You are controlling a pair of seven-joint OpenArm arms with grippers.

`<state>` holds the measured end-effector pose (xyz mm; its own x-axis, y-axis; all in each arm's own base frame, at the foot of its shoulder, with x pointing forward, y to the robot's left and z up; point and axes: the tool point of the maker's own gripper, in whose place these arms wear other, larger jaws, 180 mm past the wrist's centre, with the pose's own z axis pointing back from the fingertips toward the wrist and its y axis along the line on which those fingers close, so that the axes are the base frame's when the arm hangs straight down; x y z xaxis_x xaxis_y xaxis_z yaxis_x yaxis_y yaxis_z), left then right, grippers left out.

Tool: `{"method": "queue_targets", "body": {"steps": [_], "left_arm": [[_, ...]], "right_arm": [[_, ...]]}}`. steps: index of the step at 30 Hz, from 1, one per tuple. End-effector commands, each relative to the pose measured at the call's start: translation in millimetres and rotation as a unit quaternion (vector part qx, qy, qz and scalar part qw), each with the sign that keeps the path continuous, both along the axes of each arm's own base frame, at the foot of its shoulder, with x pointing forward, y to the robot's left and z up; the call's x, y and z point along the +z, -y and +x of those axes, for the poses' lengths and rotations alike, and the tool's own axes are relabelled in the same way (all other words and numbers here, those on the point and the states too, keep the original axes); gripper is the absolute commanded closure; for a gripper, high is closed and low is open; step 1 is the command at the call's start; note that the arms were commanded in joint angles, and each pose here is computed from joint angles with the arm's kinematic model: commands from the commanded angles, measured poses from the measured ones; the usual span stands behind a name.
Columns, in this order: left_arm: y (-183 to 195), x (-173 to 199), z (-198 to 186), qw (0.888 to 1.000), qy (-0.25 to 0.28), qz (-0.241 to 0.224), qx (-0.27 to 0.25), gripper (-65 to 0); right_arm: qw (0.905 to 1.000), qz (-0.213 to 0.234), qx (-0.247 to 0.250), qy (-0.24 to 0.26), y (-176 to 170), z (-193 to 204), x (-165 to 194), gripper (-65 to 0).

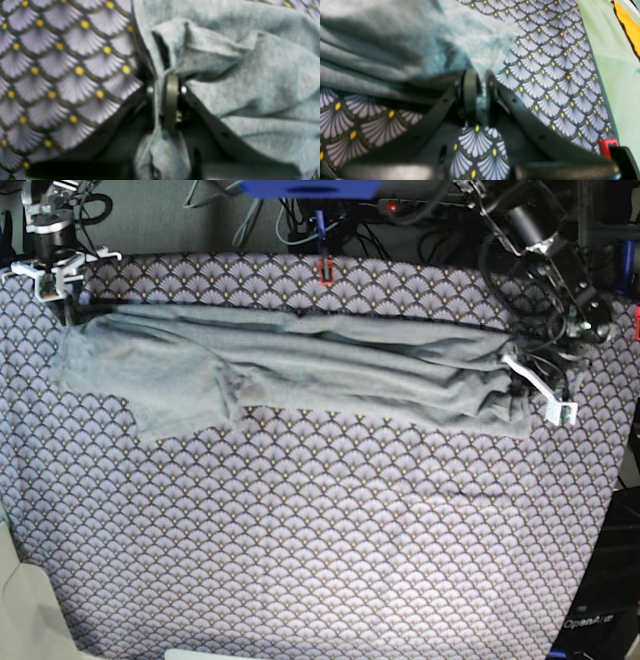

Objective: Fold the T-shirt properly
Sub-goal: 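Regrasp the folded edge with the left gripper and tug it outward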

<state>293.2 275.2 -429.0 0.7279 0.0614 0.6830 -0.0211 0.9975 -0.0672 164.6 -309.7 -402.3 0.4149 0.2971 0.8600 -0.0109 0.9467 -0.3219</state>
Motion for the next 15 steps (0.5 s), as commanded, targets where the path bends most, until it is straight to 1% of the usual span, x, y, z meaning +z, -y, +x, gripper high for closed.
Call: {"method": "queue_targets", "body": {"steps": [1, 5, 8, 12, 15], "left_arm": [[-12.4, 11.3, 8.3, 1.000, 0.012, 0.017, 0.009, 0.0], [-10.4, 22.0, 23.7, 0.999, 0.028, 0.016, 0.007, 0.0], [3.6, 24.2, 33.2, 0.999, 0.030, 0.019, -0.019, 0.0], [13.3, 23.4, 36.9, 0.999, 0.029, 0.019, -0.036, 0.0], [8.4, 24.5, 36.3, 0.999, 0.026, 0.026, -0.036, 0.0]], "right_arm": [[0.9996, -0.012, 0.001, 0.026, 6.6, 4.3, 14.2, -8.1], [0.9996, -0.012, 0.001, 0.026, 6.6, 4.3, 14.2, -8.1], [0.9996, -0.012, 0.001, 0.024, 6.6, 2.5, 13.4, -8.1], [0.9997, -0.013, 0.000, 0.022, 7.1, 1.5, 13.0, -8.3], [0.9995, -0.017, -0.013, 0.025, 14.8, -1.5, 15.6, -8.5]]}}
